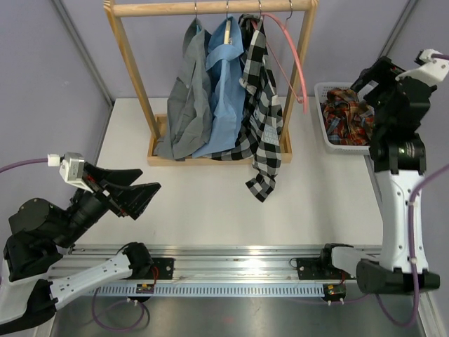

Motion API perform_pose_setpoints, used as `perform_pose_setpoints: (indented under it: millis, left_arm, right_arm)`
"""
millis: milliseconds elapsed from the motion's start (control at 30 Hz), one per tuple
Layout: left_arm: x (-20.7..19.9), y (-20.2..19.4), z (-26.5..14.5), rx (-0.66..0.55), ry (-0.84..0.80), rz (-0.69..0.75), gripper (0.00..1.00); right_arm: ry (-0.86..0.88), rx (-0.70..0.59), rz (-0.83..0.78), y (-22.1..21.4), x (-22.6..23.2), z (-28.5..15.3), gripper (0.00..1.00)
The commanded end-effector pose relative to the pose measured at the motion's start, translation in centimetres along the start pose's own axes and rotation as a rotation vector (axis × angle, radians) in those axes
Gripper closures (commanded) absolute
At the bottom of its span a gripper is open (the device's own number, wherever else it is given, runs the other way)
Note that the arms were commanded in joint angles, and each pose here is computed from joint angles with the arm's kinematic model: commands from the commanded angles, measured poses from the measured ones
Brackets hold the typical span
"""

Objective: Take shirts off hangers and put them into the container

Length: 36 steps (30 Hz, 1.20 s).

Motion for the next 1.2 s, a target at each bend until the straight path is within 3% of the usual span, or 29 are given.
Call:
perform_pose_setpoints:
  millis: [0,233,400,733,900,1167]
  left_arm:
    - [-0.4,1.5,-0.4,-0.066,-0.028,0.001,0.01]
    - [-0.9,1.5,-0.7,-0.072,-0.076,-0.015,0.01]
    - [-1.0,0.9,-0.7,-0.069,-0.101,-0.041,0.01]
    - [-1.0,-0.3,0.6,-0.017,-0.083,-0.061,0.01]
    - [-1.7,-0.7,2.3,0.031,-0.092,-0.053,0.01]
    - [-2.3,-0.7,3.3,0.052,-0.113,-0.042,0.01]
  right_arm:
    - [0.118,0.147,0.002,-2.3,0.3,-3.9,0.01]
    - [0.568,0.276,0.082,-0.2,2.4,-15.6,0.01]
    - [0.895,0.483,0.19,-1.3,4.2,-20.6,0.01]
    - [0.877,0.741,0.118,-5.1,3.1,-20.4,0.01]
    - [0.982,0.853,0.137,-6.3,3.7,-20.8,0.01]
    - [1.082,0.929,0.12,-7.7,5.0,-21.8,0.01]
Point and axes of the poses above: each gripper's point midway between its finger pads, its own z axis out along the fingers, its own x axis along the line the jaws close on, y = z × x, the point moved 7 cm from there along -z, back along the fingers, and after that the axes turned 4 degrees about z, right-handed, at the moved point
